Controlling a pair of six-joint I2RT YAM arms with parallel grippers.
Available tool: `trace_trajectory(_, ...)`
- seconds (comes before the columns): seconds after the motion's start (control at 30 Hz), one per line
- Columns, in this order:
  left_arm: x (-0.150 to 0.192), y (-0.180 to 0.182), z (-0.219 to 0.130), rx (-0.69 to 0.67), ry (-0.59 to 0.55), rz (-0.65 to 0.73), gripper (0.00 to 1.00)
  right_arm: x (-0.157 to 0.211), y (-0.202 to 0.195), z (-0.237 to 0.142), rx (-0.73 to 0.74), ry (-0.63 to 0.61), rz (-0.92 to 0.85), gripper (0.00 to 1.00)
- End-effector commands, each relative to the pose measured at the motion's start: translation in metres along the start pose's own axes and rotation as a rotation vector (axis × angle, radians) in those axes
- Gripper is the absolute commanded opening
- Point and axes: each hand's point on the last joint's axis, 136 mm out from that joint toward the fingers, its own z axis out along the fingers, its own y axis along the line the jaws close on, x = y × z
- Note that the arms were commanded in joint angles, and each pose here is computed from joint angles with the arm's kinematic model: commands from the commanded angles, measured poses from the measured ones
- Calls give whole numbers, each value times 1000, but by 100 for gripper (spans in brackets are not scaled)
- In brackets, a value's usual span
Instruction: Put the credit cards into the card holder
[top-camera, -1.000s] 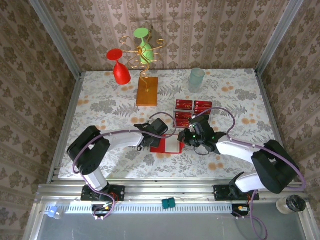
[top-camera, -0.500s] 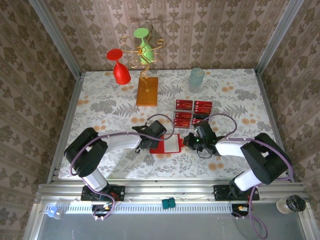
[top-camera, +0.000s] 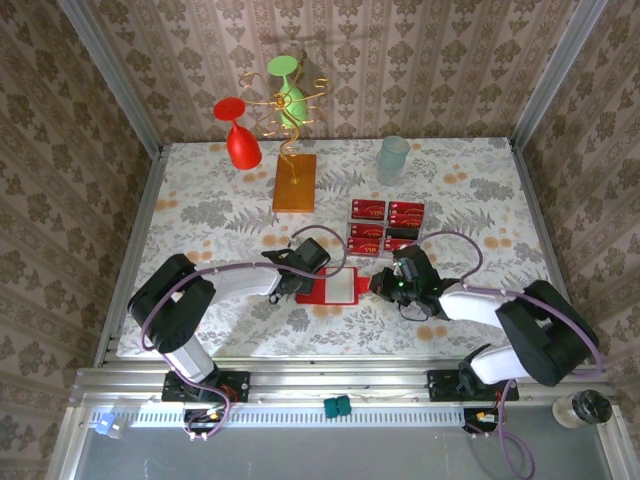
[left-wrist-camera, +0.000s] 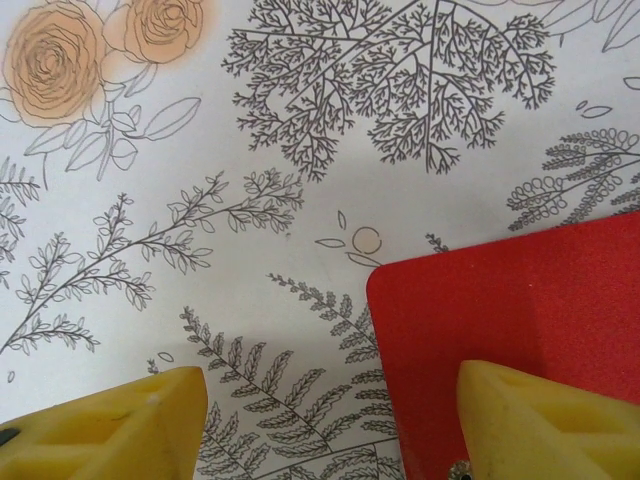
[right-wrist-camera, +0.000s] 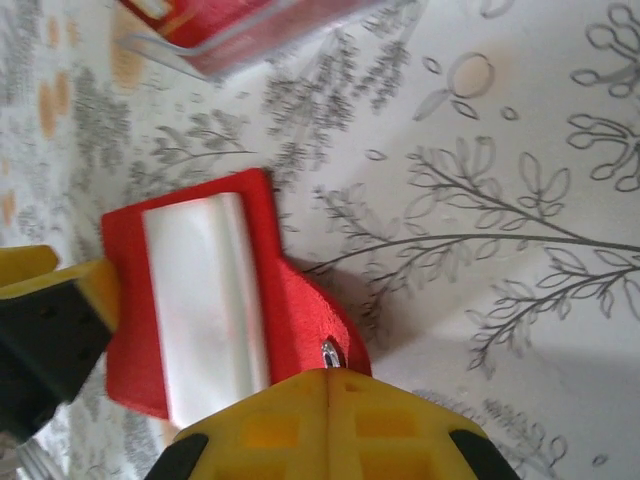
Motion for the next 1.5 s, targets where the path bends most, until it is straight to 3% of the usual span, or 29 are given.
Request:
trace_trajectory(0.0,4,10,2,-42,9,30,68,-8,23,-13,-22,-17,-48,0)
trace_trajectory(0.33,-9,8,-17,8,-39,-11,68,-3,94,-4,-105,60,-194,0)
trace_trajectory(0.6,-4,14,-19,11,-42,-33,68,15,113,37,-99,150,-237,0)
trace_trajectory(0.97,12,27,-9,-11,-18,-74,68,35,114,86,-82,238,-229,0)
trace_trajectory(1.47,1,25,-30,54,-59,-119,68,48,74,111,-21,239,-156,0)
